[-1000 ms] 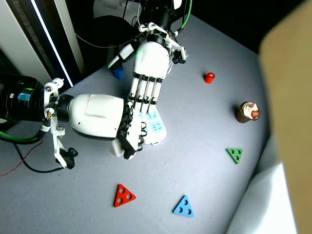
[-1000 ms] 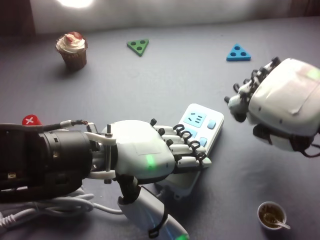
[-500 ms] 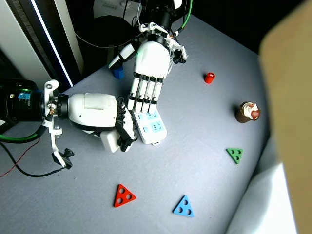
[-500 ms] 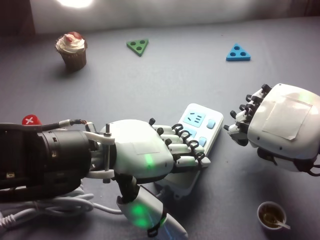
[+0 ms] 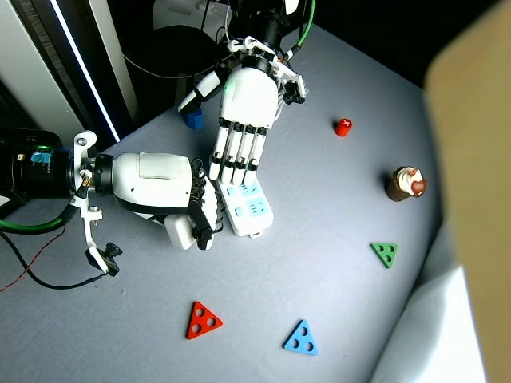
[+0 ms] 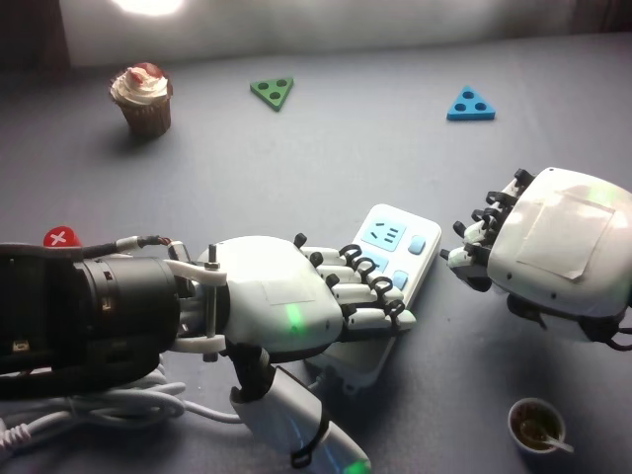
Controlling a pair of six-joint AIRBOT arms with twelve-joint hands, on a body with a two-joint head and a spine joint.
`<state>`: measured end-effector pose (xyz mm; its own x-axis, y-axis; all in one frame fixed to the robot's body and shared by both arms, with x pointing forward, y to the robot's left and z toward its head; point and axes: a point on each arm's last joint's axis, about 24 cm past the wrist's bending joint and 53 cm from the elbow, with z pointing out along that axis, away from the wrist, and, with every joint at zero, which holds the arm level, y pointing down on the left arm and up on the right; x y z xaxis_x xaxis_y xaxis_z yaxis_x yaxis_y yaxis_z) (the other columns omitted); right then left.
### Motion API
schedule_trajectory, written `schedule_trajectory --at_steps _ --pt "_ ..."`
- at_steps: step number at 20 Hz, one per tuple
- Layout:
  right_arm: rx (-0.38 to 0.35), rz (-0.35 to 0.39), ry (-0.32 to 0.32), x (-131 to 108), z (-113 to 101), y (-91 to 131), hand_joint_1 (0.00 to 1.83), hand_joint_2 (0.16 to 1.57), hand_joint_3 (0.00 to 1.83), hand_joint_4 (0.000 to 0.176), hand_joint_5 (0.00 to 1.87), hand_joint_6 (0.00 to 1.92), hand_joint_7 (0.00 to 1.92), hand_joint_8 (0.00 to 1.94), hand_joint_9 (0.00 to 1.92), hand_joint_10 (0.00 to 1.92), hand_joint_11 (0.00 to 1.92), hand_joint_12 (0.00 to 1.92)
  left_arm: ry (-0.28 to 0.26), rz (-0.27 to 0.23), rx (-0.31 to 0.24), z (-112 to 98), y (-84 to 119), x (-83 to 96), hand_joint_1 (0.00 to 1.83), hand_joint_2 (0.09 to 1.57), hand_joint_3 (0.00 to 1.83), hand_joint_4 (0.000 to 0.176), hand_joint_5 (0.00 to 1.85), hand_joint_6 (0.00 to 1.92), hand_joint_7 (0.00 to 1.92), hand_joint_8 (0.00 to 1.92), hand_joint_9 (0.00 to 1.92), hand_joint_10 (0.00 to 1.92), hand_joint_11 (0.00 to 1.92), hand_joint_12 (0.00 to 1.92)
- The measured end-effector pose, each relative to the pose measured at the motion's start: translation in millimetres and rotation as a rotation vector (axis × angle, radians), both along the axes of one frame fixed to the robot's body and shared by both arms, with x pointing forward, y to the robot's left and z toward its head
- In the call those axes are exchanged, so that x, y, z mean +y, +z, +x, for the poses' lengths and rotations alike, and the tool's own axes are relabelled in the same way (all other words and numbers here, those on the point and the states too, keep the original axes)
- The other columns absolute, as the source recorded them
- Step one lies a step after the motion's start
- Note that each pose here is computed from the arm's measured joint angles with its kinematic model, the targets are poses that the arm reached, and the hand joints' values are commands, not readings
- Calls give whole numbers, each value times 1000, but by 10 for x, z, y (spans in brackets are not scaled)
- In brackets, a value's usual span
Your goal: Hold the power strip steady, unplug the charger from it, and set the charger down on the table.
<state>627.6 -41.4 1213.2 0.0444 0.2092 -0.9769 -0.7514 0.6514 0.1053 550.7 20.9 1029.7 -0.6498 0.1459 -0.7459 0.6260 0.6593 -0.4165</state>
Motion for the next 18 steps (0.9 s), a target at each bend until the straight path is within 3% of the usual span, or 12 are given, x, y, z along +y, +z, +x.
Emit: schedule_trajectory --at_steps 1,2,3,4,8,13,15,16,18 --pt "-1 -1 5 15 -16 -2 1149 1140 0 0 919 1060 973 102 1100 2 1049 356 0 0 0 1 1 0 0 934 0 0 20 6 53 6 44 6 47 28" --pt "-1 -2 10 31 -35 -1 1110 1079 0 0 763 399 919 27 1030 0 970 349 0 0 0 1 1 0 0 932 0 0 19 6 54 5 42 4 43 26" --pt "-6 -4 15 42 -48 1 1110 1079 0 0 763 399 919 27 1030 0 970 349 0 0 0 1 1 0 0 932 0 0 19 6 54 5 42 4 43 26" --pt "-10 -7 20 54 -61 4 1066 1041 1 0 684 28 798 0 917 0 807 439 0 0 0 1 1 0 0 929 0 0 1 0 29 0 16 0 29 20" --pt "-10 -5 24 67 -77 7 950 1023 0 0 507 0 587 0 663 0 524 510 1 2 0 4 -1 3 0 928 0 0 10 3 36 3 22 3 34 22" --pt "-19 5 23 62 -80 39 846 1016 0 0 377 0 434 0 468 0 353 478 2 3 0 4 -2 4 0 926 0 0 12 3 41 4 26 3 29 19" --pt "-18 57 2 6 -46 126 830 989 0 0 338 0 371 0 412 0 299 459 2 3 0 4 -2 4 0 930 0 0 21 5 51 7 35 6 40 23" --pt "14 128 -4 -40 -22 197 716 1012 3 0 230 0 272 0 328 0 216 420 1 2 0 4 -1 3 0 929 0 0 17 4 48 4 35 5 46 25" --pt "95 256 -13 -147 33 326 706 996 0 0 133 0 229 0 279 0 171 395 1 2 0 4 -1 3 0 926 0 0 20 4 50 4 32 3 46 25"
